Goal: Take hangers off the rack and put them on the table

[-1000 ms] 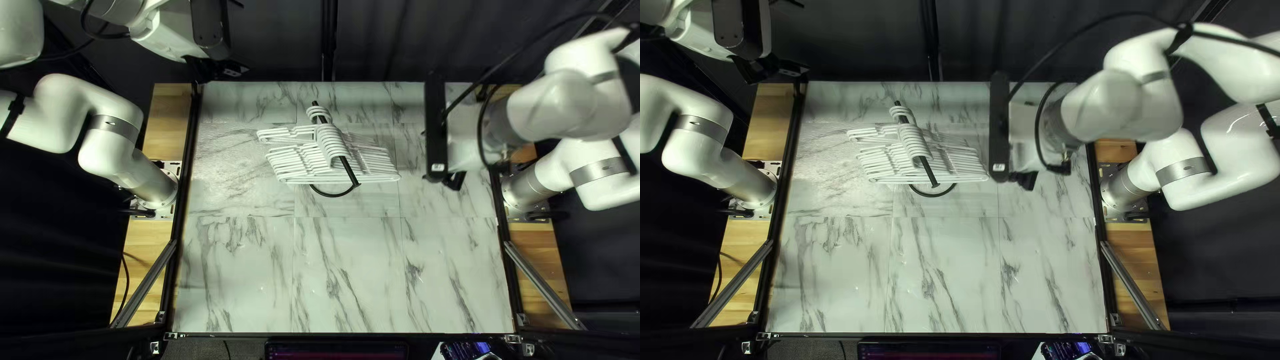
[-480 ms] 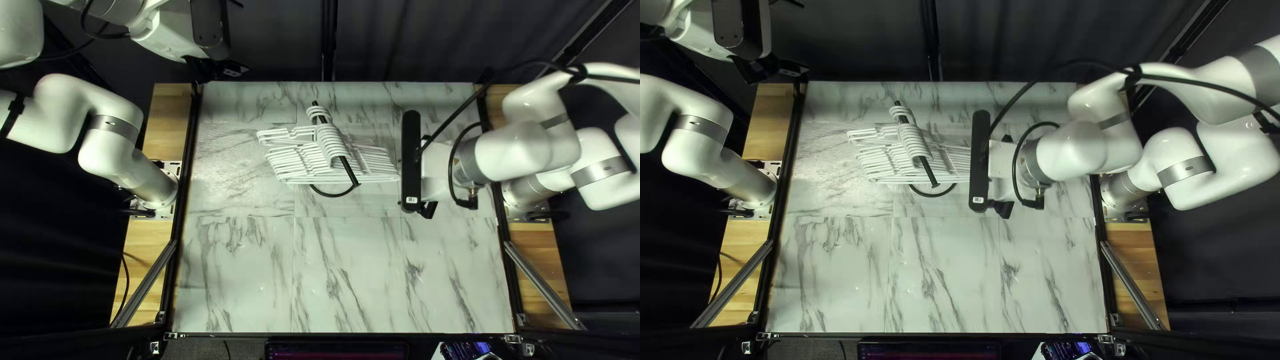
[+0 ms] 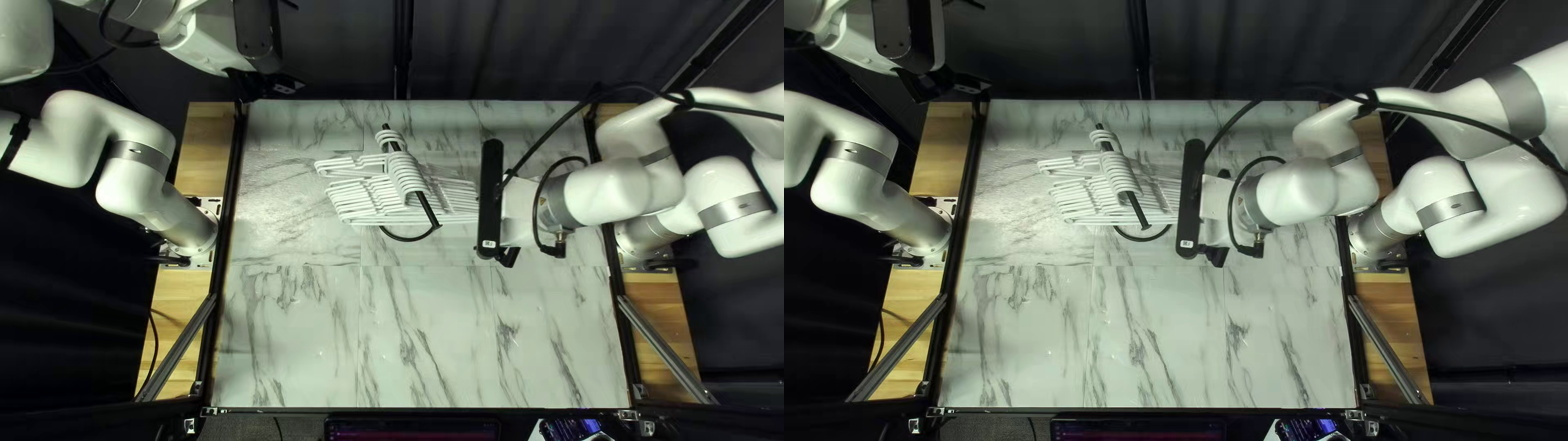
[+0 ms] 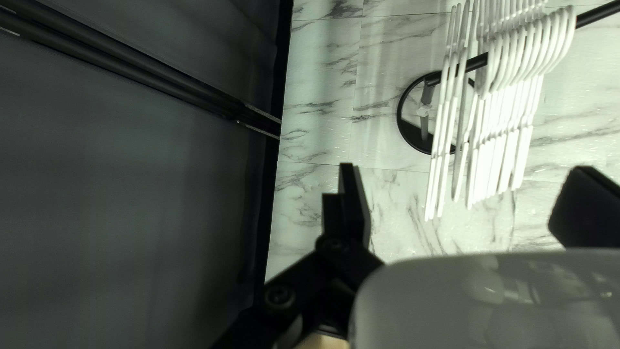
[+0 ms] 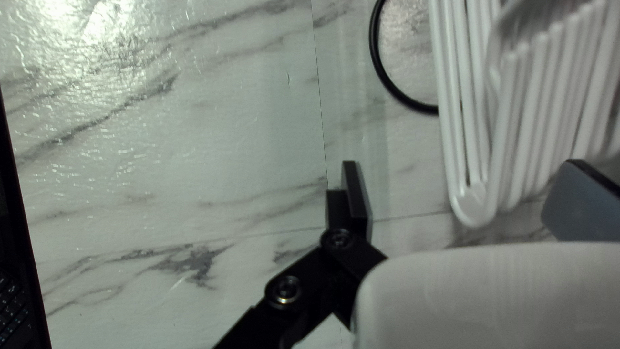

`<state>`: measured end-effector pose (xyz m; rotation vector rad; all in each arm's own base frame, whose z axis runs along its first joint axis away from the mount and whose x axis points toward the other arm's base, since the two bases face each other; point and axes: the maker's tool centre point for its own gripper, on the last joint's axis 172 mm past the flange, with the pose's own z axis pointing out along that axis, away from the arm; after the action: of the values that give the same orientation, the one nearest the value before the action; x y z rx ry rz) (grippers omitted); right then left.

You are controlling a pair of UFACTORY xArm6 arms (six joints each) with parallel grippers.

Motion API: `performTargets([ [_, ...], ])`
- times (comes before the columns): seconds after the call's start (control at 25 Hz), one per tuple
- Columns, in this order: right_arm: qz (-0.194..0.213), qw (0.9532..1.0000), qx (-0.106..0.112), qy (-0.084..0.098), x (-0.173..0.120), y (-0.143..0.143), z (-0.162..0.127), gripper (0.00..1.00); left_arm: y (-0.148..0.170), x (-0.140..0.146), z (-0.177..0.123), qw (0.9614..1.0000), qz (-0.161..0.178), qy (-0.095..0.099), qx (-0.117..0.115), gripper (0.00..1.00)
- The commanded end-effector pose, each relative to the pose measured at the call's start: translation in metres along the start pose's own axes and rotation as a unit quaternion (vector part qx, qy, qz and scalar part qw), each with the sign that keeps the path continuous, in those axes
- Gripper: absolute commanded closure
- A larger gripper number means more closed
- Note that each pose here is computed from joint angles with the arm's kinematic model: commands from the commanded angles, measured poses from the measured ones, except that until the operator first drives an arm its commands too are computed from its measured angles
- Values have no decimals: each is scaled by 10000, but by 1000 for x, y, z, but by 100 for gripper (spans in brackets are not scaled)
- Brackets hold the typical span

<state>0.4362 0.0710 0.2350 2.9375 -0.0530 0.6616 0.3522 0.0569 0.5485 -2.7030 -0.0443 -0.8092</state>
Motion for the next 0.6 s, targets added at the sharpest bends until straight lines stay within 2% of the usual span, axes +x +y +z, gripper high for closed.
performTargets([
  [0.04,-57,10000,69,7,4,-7,5,0,0,0,0,10000,0,0,0,0],
  [0.6,-44,10000,78,-31,6,-9,-1,0,0,0,0,10000,0,0,0,0],
])
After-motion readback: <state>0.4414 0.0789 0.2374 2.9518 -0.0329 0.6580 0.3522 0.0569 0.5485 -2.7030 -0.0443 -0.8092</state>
